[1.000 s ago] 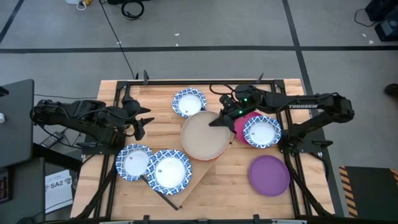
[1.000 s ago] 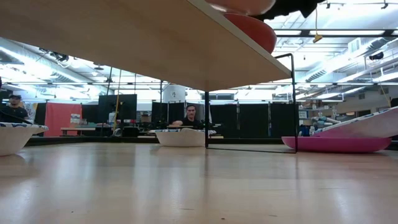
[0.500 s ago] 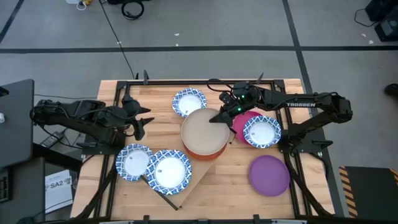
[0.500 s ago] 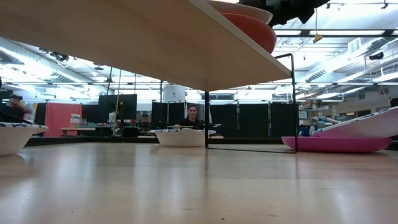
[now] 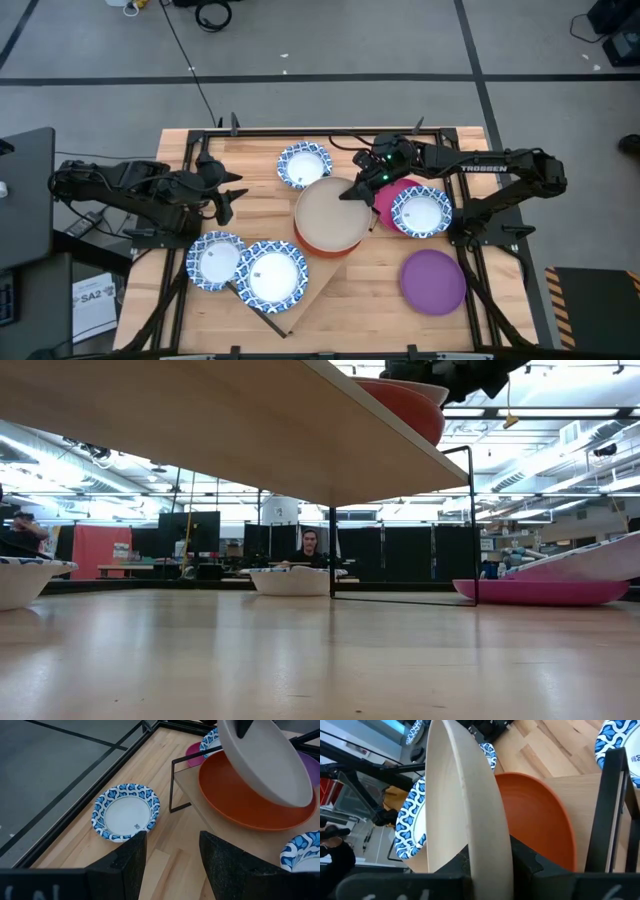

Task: Place and stack plates onto a shelf
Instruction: Stack the gray plate on top of the orange plate on the shelf

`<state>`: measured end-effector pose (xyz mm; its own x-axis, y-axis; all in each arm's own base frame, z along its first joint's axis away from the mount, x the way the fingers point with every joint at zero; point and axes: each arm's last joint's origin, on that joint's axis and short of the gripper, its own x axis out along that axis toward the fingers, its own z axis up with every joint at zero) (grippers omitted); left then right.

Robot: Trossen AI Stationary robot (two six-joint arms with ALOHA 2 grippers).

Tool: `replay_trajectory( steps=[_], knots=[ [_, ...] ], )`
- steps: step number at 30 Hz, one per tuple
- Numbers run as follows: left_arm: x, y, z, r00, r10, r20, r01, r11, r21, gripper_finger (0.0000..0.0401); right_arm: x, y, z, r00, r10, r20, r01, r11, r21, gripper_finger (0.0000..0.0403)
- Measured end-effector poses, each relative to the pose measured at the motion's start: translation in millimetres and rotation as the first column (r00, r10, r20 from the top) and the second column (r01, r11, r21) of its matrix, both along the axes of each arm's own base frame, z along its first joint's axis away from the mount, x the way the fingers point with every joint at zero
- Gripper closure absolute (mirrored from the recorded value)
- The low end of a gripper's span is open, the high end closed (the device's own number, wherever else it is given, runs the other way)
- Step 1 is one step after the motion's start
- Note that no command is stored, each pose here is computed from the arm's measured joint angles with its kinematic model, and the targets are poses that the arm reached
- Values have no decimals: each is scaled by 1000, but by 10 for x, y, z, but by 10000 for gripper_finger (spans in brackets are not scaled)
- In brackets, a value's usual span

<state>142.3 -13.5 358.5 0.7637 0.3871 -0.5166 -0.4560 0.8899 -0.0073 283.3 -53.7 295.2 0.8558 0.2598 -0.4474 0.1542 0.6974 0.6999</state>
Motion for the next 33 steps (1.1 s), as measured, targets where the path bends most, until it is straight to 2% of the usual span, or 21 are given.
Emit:
replay_trajectory(
  steps=[14, 27, 30, 33],
  knots=[
    [0, 0, 0, 1000, 0, 0, 0, 1000, 0, 212, 1, -3, 1, 1000, -7, 0, 7, 1000, -4, 287],
    [0, 0, 0, 1000, -1, -1, 1, 1000, 1, 212, 3, -10, 3, 1000, -20, 7, 20, 999, -33, 207],
    [0, 0, 0, 1000, -1, -1, 1, 1000, 1, 212, 5, -24, 0, 998, -59, 4, 59, 996, -65, 183],
    [0, 0, 0, 1000, -1, -1, 1, 1000, 1, 212, 6, -44, -4, 995, -95, 10, 95, 985, -147, 163]
  ],
)
